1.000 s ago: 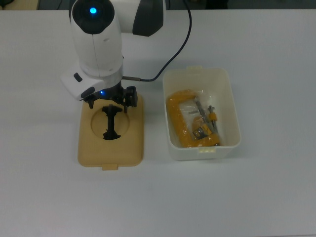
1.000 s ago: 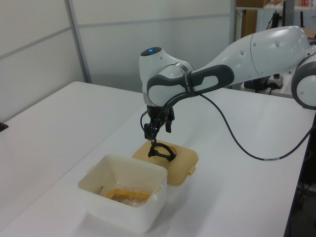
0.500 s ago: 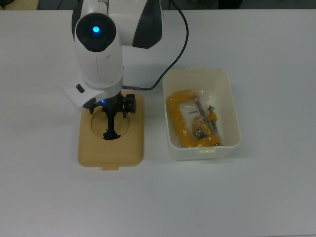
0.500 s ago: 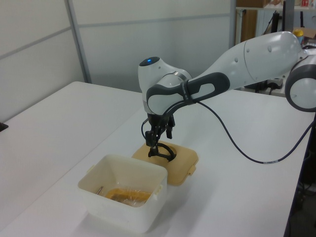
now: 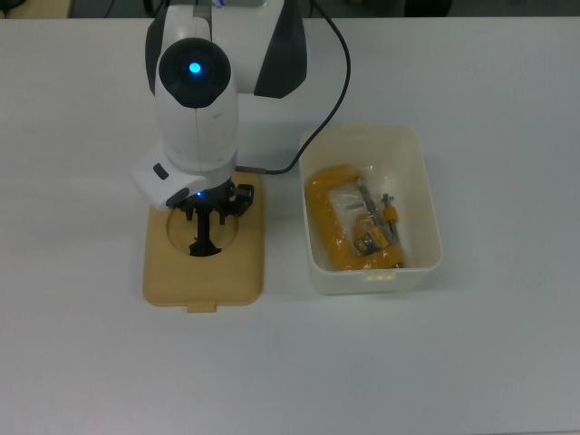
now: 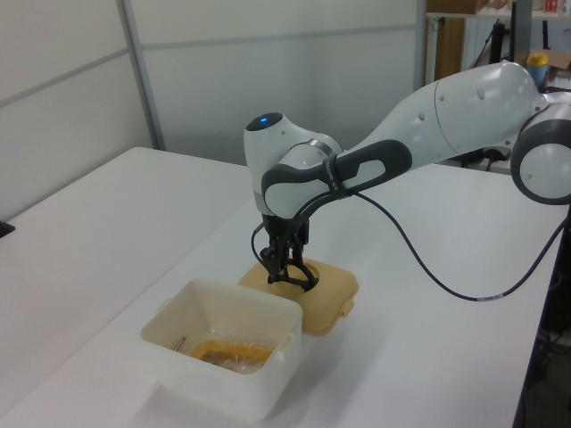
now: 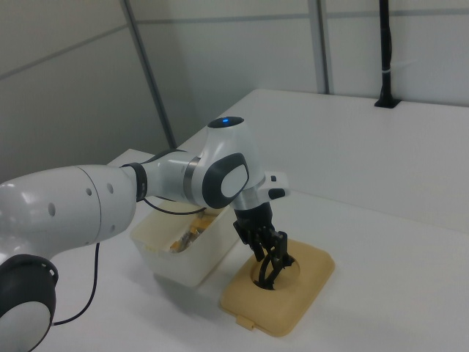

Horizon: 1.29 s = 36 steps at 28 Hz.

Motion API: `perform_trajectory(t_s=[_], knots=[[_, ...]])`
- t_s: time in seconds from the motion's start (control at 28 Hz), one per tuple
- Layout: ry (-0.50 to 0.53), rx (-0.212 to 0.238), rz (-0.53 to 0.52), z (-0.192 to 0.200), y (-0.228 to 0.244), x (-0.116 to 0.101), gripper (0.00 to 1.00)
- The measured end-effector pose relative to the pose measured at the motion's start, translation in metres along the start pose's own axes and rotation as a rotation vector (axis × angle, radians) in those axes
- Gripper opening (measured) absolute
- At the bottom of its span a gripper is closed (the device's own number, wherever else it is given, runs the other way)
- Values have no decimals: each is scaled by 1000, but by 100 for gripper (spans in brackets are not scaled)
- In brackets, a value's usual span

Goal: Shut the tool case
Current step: 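Close the gripper around the black handle of the tan lid, then lift the tan lid by its handle off the table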

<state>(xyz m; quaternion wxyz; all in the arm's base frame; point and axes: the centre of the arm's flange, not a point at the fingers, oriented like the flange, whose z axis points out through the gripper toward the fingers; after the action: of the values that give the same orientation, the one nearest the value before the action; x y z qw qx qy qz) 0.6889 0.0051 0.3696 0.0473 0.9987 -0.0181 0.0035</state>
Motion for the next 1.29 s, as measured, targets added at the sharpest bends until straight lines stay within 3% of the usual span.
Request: perform_trajectory(t_s=[0.39,0.79,1.29], knots=[[4,1,32,1,3,1,11],[14,2,59,-3,19,4,11],[42,3,54,-49,31,5,11]])
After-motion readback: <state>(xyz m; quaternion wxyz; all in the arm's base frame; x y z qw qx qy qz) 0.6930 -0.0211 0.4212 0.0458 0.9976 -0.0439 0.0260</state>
